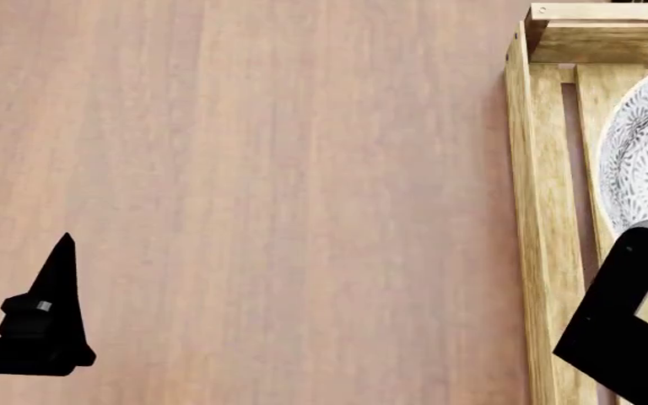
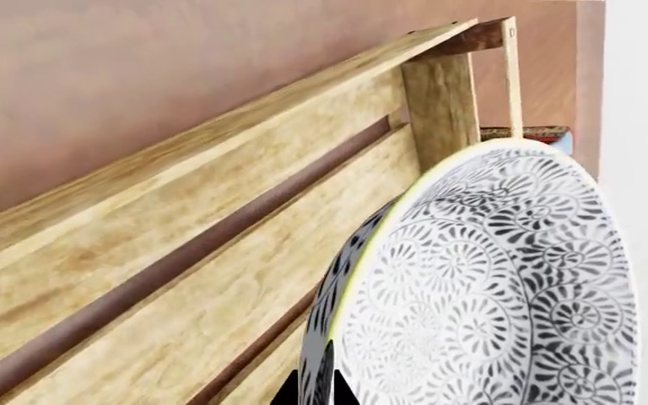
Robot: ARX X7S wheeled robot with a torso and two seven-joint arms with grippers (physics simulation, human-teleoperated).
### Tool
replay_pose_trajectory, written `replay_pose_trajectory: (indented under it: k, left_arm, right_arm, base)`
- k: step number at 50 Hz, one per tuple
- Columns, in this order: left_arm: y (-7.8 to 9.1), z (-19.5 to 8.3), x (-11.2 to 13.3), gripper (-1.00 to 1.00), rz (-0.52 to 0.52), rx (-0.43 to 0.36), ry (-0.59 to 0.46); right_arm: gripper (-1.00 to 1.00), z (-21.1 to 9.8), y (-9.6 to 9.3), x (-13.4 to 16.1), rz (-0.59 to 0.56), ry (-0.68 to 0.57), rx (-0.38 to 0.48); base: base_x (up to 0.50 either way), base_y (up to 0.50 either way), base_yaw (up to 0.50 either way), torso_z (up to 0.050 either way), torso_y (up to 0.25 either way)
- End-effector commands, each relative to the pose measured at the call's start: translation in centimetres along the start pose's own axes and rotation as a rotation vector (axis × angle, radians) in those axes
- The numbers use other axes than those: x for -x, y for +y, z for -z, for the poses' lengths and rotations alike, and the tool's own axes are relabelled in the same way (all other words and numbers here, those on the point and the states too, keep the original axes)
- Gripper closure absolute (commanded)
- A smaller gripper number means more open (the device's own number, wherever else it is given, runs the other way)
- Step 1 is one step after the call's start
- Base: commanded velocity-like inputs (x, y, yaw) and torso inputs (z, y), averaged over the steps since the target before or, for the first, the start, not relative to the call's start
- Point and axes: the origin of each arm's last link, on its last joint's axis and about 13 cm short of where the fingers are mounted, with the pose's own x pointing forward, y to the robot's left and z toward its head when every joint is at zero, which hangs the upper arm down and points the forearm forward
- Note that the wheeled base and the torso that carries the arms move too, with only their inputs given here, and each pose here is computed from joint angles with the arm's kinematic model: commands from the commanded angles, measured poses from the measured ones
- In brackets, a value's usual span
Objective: Pick up the bowl on the left and put it in the tray.
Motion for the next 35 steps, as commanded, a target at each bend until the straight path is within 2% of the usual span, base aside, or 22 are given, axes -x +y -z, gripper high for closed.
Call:
replay_pose_trajectory:
  k: [1, 17, 19, 29, 35]
  left_arm:
    - [0.0, 0.0, 0.0, -1.00, 0.001, -0.001, 0.001]
    - [0.0, 0.1, 0.0, -1.00, 0.000, 0.000, 0.003]
    - [0.0, 0.1, 0.0, -1.00, -0.001, -0.001, 0.004]
    - [0.1, 0.3, -0.1, -1.00, -0.004, 0.001, 0.008]
    - [0.0, 0.2, -0.1, -1.00, -0.004, 0.001, 0.008]
  right_arm:
    - [1.00, 0.7, 0.6, -0.1, 0.027, 0.020, 0.020]
    - [1.00, 0.7, 1.9, -1.7, 0.001, 0.024, 0.010]
    - [1.00, 0.5, 1.4, -1.9, -0.002, 0.021, 0.011]
    - [1.00, 0.0, 1.4, -2.8, -0.004, 0.011, 0.013]
    - [1.00, -0.4, 0.7, -2.6, 0.008, -0.008, 0.012]
  base:
    - [0.00, 0.00, 0.00, 0.000, 0.000]
    - [0.00, 0.00, 0.00, 0.000, 0.001]
    - [0.01, 0.00, 0.00, 0.000, 0.000]
    - [0.00, 0.00, 0.00, -0.005, -0.009]
    - [0.00, 0.00, 0.00, -0.004, -0.005]
